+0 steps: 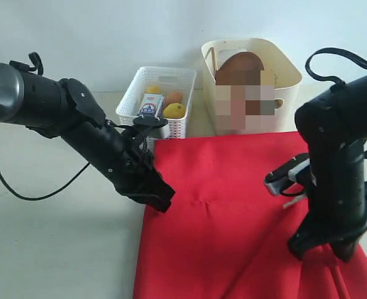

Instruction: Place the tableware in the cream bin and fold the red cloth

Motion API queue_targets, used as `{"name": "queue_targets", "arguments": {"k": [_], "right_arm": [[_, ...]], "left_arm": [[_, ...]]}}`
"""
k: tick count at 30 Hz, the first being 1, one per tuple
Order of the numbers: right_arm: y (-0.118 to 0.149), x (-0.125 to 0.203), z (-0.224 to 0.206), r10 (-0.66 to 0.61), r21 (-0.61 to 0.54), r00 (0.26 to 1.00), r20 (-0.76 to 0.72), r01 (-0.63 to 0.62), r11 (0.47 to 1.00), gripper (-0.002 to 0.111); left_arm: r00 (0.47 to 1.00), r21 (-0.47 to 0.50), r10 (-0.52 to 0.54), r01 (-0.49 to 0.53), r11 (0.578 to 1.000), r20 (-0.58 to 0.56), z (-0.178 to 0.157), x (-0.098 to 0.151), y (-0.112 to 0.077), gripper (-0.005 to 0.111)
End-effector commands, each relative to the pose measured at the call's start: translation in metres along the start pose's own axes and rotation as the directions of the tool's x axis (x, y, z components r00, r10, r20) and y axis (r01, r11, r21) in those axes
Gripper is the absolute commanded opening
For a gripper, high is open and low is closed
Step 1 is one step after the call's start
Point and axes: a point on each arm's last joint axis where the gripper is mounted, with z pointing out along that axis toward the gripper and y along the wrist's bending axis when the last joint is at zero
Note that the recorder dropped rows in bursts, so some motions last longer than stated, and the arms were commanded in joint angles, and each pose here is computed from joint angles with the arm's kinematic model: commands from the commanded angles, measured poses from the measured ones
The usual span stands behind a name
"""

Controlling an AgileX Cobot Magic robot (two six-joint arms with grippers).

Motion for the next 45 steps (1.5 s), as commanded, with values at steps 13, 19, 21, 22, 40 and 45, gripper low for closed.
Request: {"name": "queue_targets", "arguments": {"k": [13, 19, 21, 22, 40, 45], "right_arm": [[0.033, 0.001, -0.044, 0.114, -0.4, 0.886, 0.449, 0.086, 0.913, 0.002], [0.04, -0.022, -0.013, 0.103, -0.412, 0.898, 0.427, 0.091, 0.907, 0.002], [0.039, -0.029, -0.003, 0.112, -0.397, 0.896, 0.43, 0.077, 0.914, 0.002], [0.039, -0.031, 0.0, 0.116, -0.393, 0.894, 0.433, 0.071, 0.917, 0.002], [0.01, -0.001, 0.015, 0.084, -0.075, 0.99, 0.115, -0.076, 0.994, 0.002], [0.007, 0.006, -0.001, 0.094, -0.076, 0.983, 0.157, -0.083, 0.994, 0.002]], "left_arm": [[0.998, 0.053, 0.042, -0.039, 0.998, -0.049, 0.006, 0.003, -0.017, 0.0], [0.979, 0.055, 0.167, -0.162, 0.985, -0.114, 0.016, 0.006, -0.035, 0.0], [0.974, 0.052, 0.19, -0.185, 0.981, -0.126, 0.018, 0.007, -0.039, 0.0], [0.971, 0.054, 0.2, -0.194, 0.98, -0.131, 0.019, 0.007, -0.041, 0.0], [0.965, 0.01, 0.155, -0.156, 0.988, -0.212, 0.038, 0.017, -0.03, 0.0], [0.964, 0.009, 0.148, -0.149, 0.989, -0.22, 0.045, 0.019, -0.027, 0.0]]}}
